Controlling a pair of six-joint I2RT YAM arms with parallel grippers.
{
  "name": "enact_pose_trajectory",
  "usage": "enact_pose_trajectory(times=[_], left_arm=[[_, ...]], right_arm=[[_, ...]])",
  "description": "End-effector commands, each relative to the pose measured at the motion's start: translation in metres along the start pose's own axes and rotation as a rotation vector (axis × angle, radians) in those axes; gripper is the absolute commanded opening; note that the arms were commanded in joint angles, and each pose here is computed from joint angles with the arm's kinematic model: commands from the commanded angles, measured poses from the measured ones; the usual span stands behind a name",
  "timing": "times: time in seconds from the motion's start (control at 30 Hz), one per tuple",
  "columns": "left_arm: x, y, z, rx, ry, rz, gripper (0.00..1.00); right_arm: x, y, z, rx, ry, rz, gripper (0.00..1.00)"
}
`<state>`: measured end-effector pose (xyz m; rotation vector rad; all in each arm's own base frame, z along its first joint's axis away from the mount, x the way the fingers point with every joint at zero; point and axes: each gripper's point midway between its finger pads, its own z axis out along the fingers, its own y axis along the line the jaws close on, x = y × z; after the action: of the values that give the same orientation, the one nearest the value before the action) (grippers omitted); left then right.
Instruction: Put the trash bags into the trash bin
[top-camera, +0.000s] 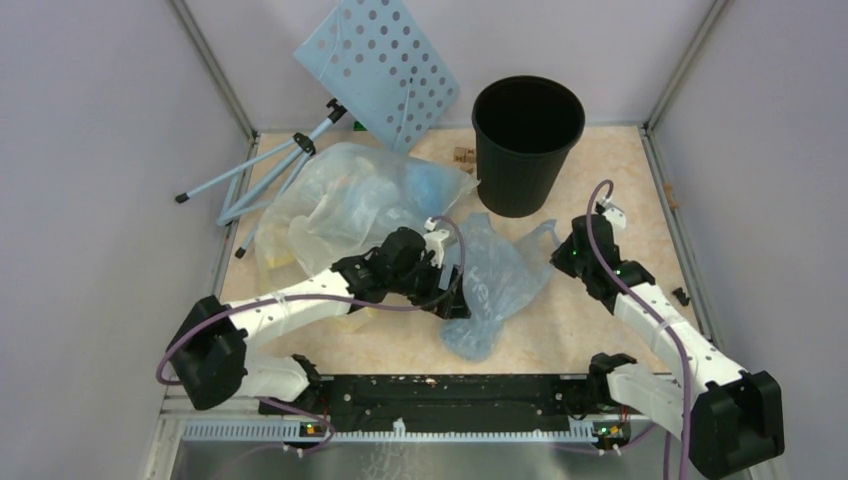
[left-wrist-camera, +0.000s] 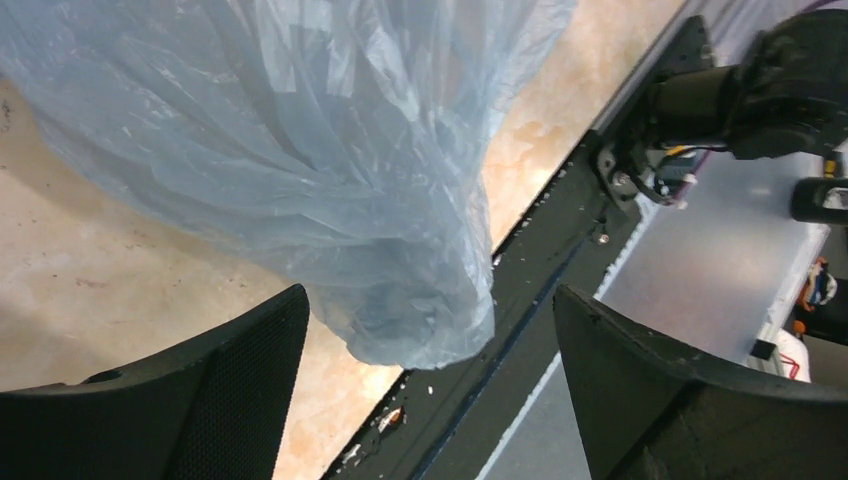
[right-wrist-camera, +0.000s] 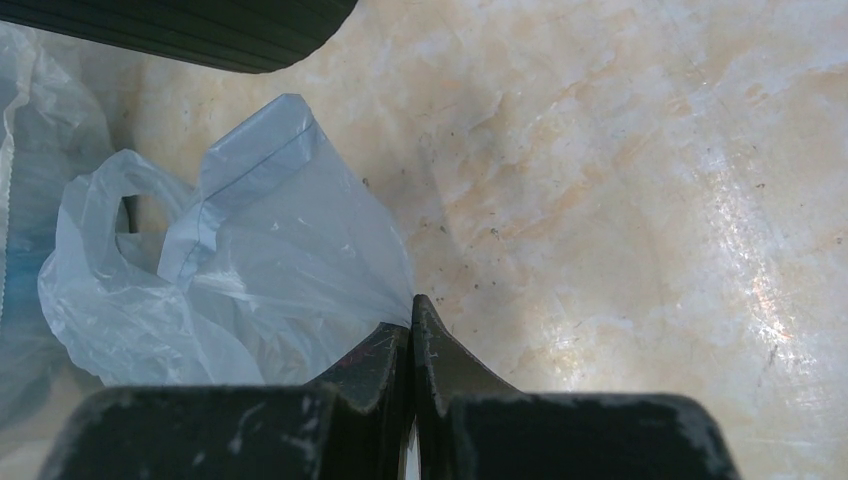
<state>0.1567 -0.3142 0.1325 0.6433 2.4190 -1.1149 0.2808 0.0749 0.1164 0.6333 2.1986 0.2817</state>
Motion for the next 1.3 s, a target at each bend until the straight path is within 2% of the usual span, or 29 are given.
enact_pose_trajectory(times=[0.0, 0.03, 0.13, 0.2, 0.27, 0.3, 0.47, 0.63, 0.8, 0.97, 1.03, 1.17, 1.27], left_arm=[[-0.004, 0.005, 0.022, -0.07, -0.011, 0.015, 0.91], [-0.003, 0.009, 0.027, -0.096, -0.004, 0.027, 0.86], [0.002, 0.019, 0.04, -0.137, 0.027, 0.03, 0.6], [0.008, 0.027, 0.045, -0.161, 0.048, 0.018, 0.36], [0.011, 0.044, 0.042, -0.241, 0.044, -0.023, 0.06], [0.01, 0.055, 0.037, -0.276, 0.028, -0.056, 0.0], [0.012, 0.099, 0.002, -0.245, -0.088, -0.247, 0.0], [0.022, 0.135, -0.031, -0.313, -0.186, -0.375, 0.0], [0.029, 0.157, -0.052, -0.379, -0.238, -0.43, 0.0], [0.024, 0.162, -0.06, -0.387, -0.216, -0.388, 0.0], [0.018, 0.155, -0.059, -0.351, -0.187, -0.327, 0.09], [0.005, 0.143, -0.062, -0.309, -0.172, -0.278, 0.48], [-0.017, 0.127, -0.072, -0.284, -0.226, -0.226, 0.71]], right_arm=[[-0.01, 0.009, -0.005, -0.044, -0.035, 0.01, 0.0], [-0.01, 0.008, -0.006, -0.043, -0.036, 0.009, 0.0], [-0.01, 0.004, -0.007, -0.032, -0.04, 0.002, 0.0], [-0.013, -0.001, -0.009, -0.009, -0.054, -0.007, 0.0], [-0.02, -0.008, -0.012, 0.031, -0.084, -0.024, 0.0], [-0.025, -0.012, -0.015, 0.053, -0.104, -0.03, 0.0], [-0.055, -0.033, -0.03, 0.197, -0.19, -0.052, 0.0], [-0.073, -0.054, -0.037, 0.281, -0.228, -0.025, 0.0], [-0.072, -0.081, -0.036, 0.365, -0.21, 0.062, 0.0], [-0.065, -0.074, -0.033, 0.282, -0.197, 0.072, 0.0], [-0.059, -0.061, -0.029, 0.198, -0.163, 0.036, 0.0], [-0.047, -0.032, -0.026, 0.017, -0.092, -0.044, 0.01], [-0.036, -0.022, -0.026, -0.042, -0.031, -0.058, 0.05]])
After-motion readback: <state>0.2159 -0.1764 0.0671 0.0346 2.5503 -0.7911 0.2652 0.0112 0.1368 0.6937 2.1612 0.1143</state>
